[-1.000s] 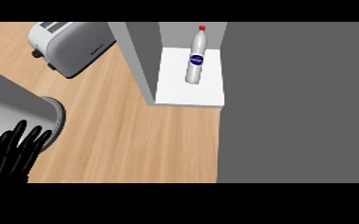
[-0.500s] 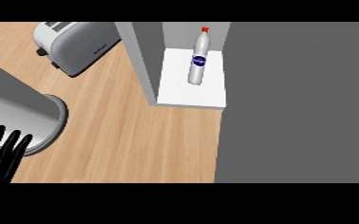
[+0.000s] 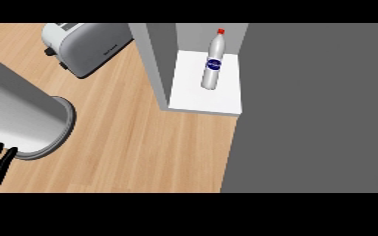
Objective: Pick up the bottled water, place it into the cabinet and close the cabinet
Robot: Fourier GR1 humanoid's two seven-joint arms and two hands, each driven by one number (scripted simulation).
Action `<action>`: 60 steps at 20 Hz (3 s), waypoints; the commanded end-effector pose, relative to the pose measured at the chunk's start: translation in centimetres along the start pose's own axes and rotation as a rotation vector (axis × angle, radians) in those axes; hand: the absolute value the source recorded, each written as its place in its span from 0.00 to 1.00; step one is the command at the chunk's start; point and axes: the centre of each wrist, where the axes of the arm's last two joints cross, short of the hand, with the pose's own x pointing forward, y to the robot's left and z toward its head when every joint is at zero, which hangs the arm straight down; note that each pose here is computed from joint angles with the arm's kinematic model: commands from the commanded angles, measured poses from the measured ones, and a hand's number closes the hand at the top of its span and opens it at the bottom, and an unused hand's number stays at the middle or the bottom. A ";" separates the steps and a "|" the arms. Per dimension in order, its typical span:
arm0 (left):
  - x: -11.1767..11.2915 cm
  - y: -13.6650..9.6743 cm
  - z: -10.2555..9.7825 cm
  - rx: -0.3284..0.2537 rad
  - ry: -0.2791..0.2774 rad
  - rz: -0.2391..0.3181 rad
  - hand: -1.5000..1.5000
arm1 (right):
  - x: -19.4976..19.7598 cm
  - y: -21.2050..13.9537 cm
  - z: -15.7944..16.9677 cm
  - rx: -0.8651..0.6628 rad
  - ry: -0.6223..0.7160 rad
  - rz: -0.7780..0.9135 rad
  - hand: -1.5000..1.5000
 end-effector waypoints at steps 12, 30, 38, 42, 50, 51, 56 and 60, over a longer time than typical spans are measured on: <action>1.7 3.3 0.7 -0.036 -0.002 -0.005 0.00 | 2.3 2.8 -11.3 -0.022 -0.021 0.053 1.00; 5.0 8.6 6.0 0.020 -0.044 0.008 0.00 | 5.4 0.4 -26.4 0.191 0.238 -0.104 1.00; 4.8 8.5 7.7 0.046 -0.055 0.009 0.00 | 2.0 -5.0 -26.1 0.126 0.277 -0.229 1.00; 6.2 9.1 8.1 0.051 -0.064 -0.006 0.00 | 1.7 -10.2 -23.3 0.068 0.232 -0.215 1.00; 5.9 7.8 9.3 0.059 -0.059 -0.002 0.00 | 2.8 -13.4 -22.8 -0.053 0.148 -0.129 1.00; 6.3 8.3 8.4 0.046 -0.049 -0.002 0.00 | 2.3 -15.4 -23.2 -0.075 0.131 -0.115 1.00; 6.2 7.8 8.4 0.035 -0.044 0.001 0.00 | 3.1 -16.2 -23.3 -0.109 0.087 -0.021 1.00; 5.8 8.1 8.0 0.061 -0.038 -0.002 0.00 | 4.4 -16.2 -24.4 -0.135 0.016 0.008 0.00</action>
